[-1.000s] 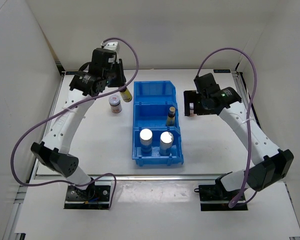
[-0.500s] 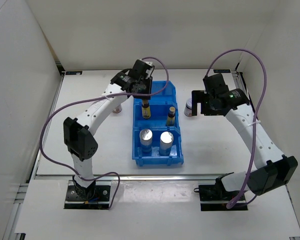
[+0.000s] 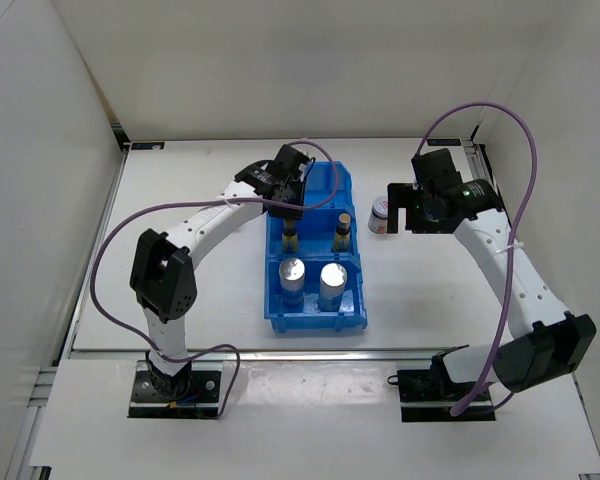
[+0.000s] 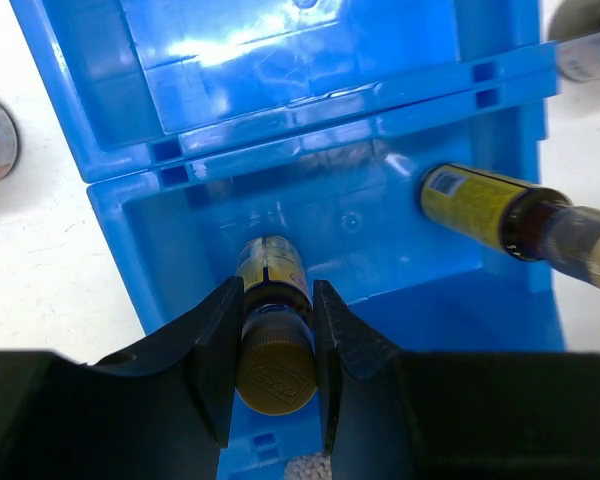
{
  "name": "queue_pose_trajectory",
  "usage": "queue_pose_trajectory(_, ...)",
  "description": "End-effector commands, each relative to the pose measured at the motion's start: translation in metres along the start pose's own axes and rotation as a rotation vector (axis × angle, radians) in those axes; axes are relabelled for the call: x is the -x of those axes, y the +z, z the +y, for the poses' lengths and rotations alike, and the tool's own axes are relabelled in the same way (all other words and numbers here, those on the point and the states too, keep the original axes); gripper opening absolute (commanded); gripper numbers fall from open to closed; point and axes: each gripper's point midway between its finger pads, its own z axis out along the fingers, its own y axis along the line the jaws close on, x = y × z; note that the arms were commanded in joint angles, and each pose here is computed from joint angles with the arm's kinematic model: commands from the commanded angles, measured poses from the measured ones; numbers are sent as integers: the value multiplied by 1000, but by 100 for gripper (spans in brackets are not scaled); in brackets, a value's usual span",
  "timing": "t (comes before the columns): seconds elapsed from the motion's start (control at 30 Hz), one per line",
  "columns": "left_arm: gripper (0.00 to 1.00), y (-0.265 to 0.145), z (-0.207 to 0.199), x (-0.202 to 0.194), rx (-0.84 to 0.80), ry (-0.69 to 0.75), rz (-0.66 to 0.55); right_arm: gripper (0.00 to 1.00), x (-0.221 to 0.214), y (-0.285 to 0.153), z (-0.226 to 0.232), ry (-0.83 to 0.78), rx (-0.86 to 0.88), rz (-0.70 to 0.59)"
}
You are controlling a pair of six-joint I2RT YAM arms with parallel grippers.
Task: Organize the condiment bottles
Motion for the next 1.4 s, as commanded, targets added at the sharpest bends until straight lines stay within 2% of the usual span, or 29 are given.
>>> queue_pose_trajectory(0.0, 12, -3, -1, 20, -5, -28, -103, 99, 1, -7, 0, 3, 21, -20)
queue_pose_trajectory(0.03, 18, 0, -1, 18, -4, -27, -102, 99, 1, -7, 1, 3, 21, -20)
queue_pose_trajectory(0.13, 24, 6, 2, 12, 7, -26, -98, 99, 1, -7, 1, 12, 21, -20)
queue_pose_trajectory(0.17, 33, 9, 4, 7, 12, -33, -86, 99, 1, -7, 1, 12, 21, -20)
queue_pose_trajectory(0.23, 41, 11, 5, 3, 15, -32, -77, 99, -1, -7, 0, 11, 18, -11)
queue_pose_trajectory(0.3, 56, 13, 5, 2, 16, -31, -76, 99, -1, -7, 1, 20, 18, -11)
queue_pose_trajectory(0.33, 67, 13, 7, 2, 24, -32, -79, 99, -1, -7, 1, 20, 18, -11)
queue_pose_trajectory(0.47, 83, -1, 9, 12, 32, -39, -120, 99, 5, -8, 1, 42, 12, -22)
queue_pose_trajectory(0.53, 87, -10, 11, 18, 32, -35, -145, 99, 7, -7, 2, 41, 12, -21)
queue_pose_trajectory(0.57, 97, -17, 10, 21, 26, -39, -161, 99, 6, -2, 3, 50, 8, -6)
queue_pose_trajectory(0.6, 100, -21, 12, 24, 32, -28, -172, 99, 10, -3, 4, 60, 9, -11)
queue_pose_trajectory(0.7, 100, -39, 11, 38, 15, -16, -221, 99, 21, 7, 3, 85, -6, 2)
queue_pose_trajectory(0.87, 100, -99, 18, 76, 15, 2, -339, 99, 48, 33, 1, 133, -9, 35)
queue_pose_trajectory(1.03, 100, -145, 74, 81, 101, -38, -371, 99, 78, 78, -3, 170, 1, 83)
queue_pose_trajectory(1.07, 100, -151, 95, 82, 141, -60, -383, 99, 76, 96, -5, 180, 0, 124)
queue_pose_trajectory(1.17, 100, -164, 137, 65, 221, -106, -386, 100, 79, 123, 1, 156, 13, 163)
queue_pose_trajectory(1.37, 100, -149, 193, 2, 346, -153, -289, 100, 71, 169, 8, 155, 24, 239)
